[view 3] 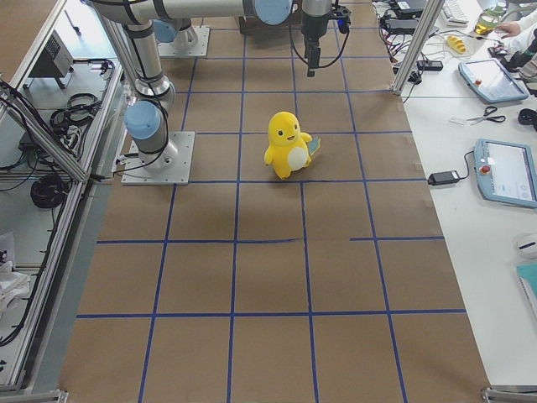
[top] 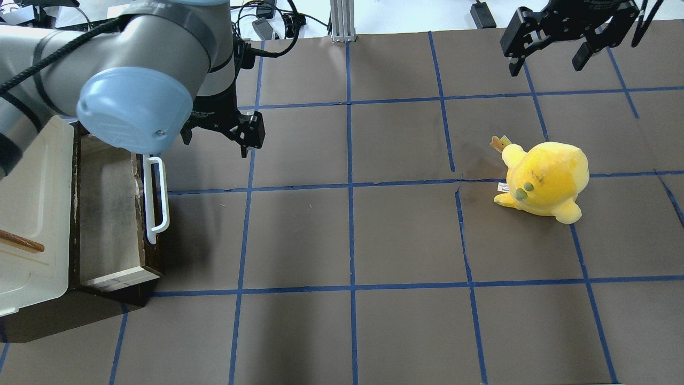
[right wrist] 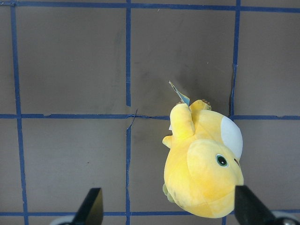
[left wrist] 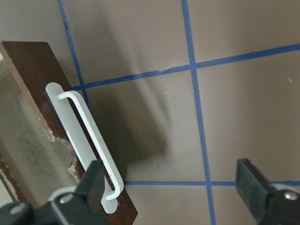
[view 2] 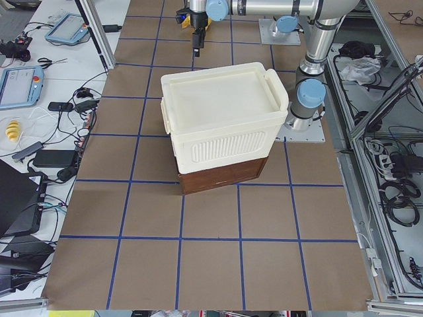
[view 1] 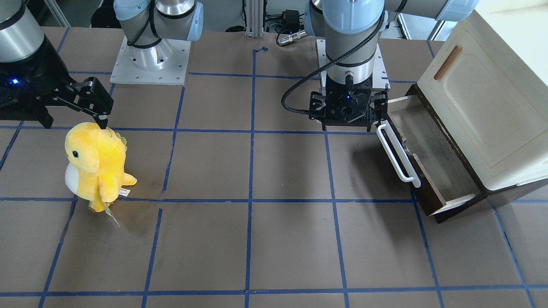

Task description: Pull drawer sideways

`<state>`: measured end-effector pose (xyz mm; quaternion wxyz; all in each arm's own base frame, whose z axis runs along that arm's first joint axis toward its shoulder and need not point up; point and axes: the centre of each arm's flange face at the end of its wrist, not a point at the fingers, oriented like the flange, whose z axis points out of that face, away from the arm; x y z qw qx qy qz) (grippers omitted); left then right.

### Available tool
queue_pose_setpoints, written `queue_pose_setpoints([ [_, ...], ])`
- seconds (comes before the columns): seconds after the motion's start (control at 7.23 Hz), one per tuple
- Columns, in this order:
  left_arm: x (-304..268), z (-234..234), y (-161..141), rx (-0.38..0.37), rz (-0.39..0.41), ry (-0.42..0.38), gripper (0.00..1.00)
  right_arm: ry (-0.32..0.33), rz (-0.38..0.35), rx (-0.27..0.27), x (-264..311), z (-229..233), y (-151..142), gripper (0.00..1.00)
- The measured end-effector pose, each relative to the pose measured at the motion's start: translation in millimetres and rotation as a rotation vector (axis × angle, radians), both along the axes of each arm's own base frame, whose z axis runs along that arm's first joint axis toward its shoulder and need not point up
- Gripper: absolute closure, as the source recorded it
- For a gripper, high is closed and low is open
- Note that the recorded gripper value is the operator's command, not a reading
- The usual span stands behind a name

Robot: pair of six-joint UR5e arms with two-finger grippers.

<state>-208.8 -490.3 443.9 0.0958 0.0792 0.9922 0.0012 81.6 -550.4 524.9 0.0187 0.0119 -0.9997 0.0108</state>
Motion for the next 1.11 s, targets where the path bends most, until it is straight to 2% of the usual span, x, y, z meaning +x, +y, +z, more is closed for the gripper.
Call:
queue_pose_setpoints([
  [0.41,8,44,9,-0.037,0.032,0.144,0.00,0.000,0.000,0.000,0,0,0,0.00],
  [1.11,12,77,11,-0.058,0.023,0.195,0.00,0.000,0.000,0.000,0,0,0,0.00],
])
